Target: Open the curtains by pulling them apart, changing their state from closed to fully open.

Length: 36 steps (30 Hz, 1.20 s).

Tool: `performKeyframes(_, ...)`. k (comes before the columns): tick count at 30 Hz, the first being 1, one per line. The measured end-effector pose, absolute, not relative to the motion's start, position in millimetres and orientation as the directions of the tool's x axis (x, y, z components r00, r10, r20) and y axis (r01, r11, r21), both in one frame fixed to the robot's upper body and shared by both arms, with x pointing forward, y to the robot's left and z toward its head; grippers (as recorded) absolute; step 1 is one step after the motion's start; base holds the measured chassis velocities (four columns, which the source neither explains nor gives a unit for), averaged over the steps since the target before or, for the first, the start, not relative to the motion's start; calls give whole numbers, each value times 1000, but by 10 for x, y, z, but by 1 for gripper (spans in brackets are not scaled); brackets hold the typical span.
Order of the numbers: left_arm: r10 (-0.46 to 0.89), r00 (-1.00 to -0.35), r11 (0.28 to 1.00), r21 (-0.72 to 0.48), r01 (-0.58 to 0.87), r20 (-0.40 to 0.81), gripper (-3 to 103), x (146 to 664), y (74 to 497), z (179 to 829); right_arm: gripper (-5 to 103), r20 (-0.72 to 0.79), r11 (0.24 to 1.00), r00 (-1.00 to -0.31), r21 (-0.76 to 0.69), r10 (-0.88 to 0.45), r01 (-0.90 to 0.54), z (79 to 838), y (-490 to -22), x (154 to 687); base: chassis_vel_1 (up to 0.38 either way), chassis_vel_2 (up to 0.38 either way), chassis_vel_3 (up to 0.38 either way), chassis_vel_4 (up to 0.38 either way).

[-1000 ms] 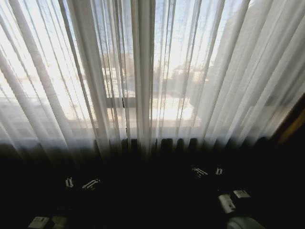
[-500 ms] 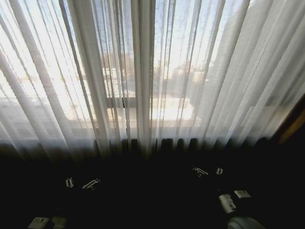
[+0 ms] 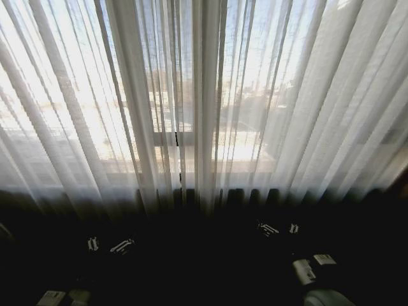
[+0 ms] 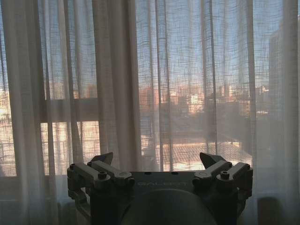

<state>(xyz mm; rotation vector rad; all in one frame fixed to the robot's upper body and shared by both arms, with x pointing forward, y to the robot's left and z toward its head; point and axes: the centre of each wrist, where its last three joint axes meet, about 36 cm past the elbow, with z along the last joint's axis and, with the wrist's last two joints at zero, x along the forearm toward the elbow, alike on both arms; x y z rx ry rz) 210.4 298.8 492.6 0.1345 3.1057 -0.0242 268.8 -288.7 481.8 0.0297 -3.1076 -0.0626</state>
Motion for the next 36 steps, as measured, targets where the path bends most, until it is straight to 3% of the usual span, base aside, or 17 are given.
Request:
performKeyframes(9, 93, -995, 996, -14, 94, -38, 100, 2081, 2994, 4910, 100, 21, 999, -1000, 43, -20, -19, 4809, -2886, 2693, -112, 266, 137, -276)
performKeyframes(24, 98, -994, 995, -15, 99, -46, 100, 2077, 3001, 4901, 100, 19, 999, -1000, 39, -23, -23, 4789, -2885, 2706, -374, 317, 354, -301)
performKeyframes(36, 93, -994, 995, -18, 94, -49, 100, 2076, 2996, 4895, 100, 20, 999, -999, 33, -27, -26, 4779, -2890, 2713, -170, 309, 153, -302)
